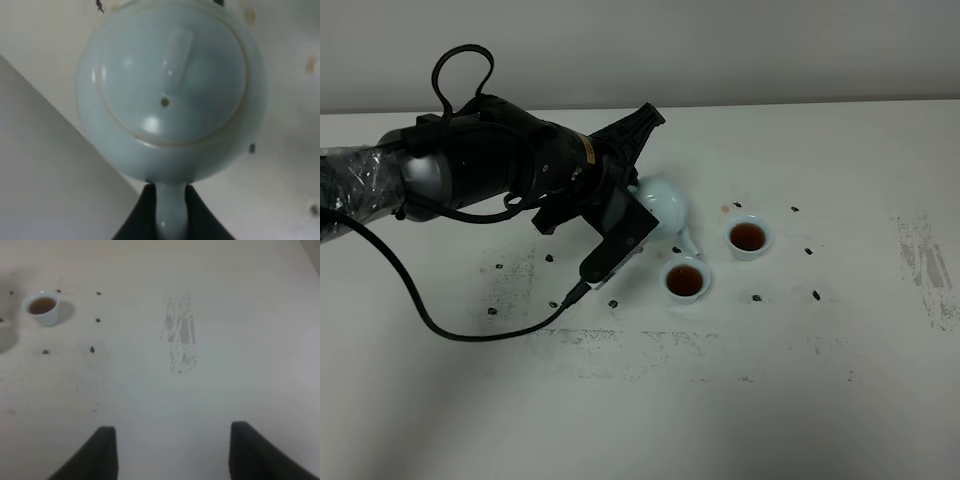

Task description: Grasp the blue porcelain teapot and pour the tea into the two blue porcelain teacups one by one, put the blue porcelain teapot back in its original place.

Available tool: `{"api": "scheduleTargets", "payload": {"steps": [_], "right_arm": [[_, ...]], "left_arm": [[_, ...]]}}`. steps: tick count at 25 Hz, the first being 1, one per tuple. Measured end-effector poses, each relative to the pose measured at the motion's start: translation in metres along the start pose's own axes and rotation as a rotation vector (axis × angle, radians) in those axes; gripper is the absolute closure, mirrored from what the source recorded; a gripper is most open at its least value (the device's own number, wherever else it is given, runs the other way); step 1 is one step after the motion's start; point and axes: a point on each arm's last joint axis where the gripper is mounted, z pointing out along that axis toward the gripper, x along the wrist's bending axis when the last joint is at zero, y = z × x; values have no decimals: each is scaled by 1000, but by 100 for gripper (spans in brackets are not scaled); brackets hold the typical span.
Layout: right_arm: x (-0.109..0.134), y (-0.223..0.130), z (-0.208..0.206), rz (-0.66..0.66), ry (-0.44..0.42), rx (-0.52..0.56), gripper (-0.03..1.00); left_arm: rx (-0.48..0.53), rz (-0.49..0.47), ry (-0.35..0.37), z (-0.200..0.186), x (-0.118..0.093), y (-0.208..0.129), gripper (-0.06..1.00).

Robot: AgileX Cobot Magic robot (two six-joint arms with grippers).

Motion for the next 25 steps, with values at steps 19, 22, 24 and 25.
{"api": "scheduleTargets", "payload": {"steps": [19, 22, 24, 25], "right_arm": [[0, 0, 0, 0, 0, 0, 49], [0, 0, 0, 0, 0, 0, 49], [0, 0, 0, 0, 0, 0, 49], [0, 0, 0, 0, 0, 0, 49]], "left_arm": [[-15, -1374, 39, -88, 10, -33, 91], [4, -1475, -15, -88, 4, -35, 91], [11, -1512, -31, -88, 2, -35, 91], [12, -1527, -35, -88, 2, -35, 91]]}}
